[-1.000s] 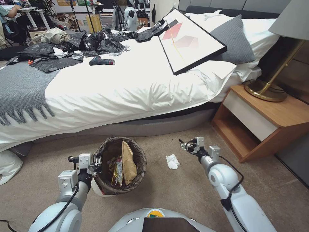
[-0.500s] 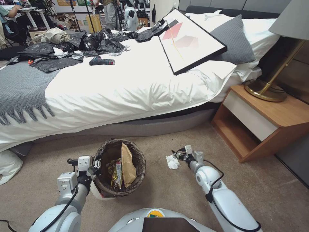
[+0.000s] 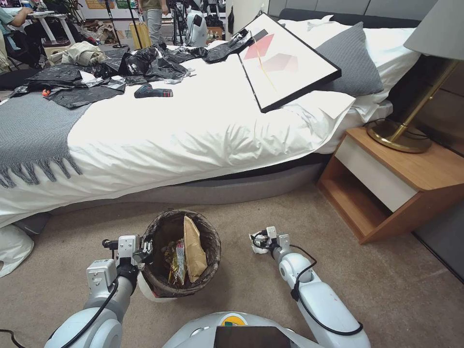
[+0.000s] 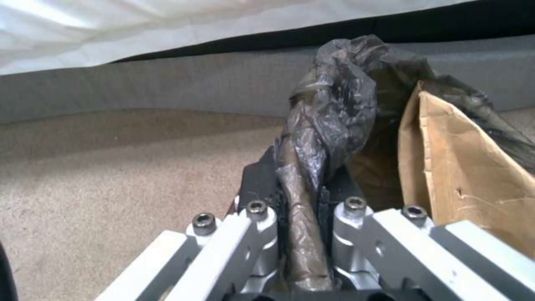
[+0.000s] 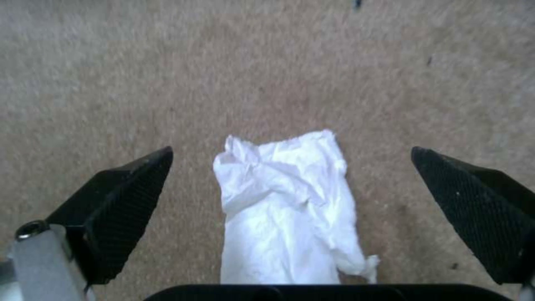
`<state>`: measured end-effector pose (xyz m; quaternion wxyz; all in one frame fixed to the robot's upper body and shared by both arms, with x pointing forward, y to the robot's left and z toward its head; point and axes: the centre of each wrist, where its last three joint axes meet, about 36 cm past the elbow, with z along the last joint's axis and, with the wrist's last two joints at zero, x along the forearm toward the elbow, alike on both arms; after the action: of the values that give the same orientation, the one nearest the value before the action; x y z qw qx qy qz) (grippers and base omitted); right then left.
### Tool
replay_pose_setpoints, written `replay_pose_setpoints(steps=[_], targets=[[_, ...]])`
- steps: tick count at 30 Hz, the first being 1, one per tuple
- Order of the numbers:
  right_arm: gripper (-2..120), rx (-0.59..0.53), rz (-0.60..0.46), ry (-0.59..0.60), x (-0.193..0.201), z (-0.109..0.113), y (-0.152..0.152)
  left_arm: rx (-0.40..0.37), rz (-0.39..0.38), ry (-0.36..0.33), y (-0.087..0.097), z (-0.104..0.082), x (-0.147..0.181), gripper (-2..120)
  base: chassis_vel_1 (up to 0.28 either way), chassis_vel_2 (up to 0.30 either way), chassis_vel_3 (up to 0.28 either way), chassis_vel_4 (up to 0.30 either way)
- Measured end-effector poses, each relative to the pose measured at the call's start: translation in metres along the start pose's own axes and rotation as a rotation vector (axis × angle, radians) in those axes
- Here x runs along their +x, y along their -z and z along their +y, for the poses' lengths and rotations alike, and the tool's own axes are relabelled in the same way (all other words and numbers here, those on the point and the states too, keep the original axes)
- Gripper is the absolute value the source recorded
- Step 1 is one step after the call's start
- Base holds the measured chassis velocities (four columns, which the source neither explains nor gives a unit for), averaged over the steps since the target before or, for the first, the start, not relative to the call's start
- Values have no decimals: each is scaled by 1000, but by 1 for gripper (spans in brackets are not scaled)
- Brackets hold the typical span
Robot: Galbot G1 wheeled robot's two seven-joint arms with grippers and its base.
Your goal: Pick up the trash bin, then pick up the garbage from the floor and place it into the trash bin.
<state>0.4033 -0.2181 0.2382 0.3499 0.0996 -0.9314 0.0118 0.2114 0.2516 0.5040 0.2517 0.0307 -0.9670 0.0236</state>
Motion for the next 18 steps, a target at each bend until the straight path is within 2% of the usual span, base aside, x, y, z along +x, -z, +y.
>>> replay_pose_setpoints(steps=[18], targets=[[100,27,53,-33,-25,1,-16,1,7,-4,-1,0,1,7,0,0,0,0]])
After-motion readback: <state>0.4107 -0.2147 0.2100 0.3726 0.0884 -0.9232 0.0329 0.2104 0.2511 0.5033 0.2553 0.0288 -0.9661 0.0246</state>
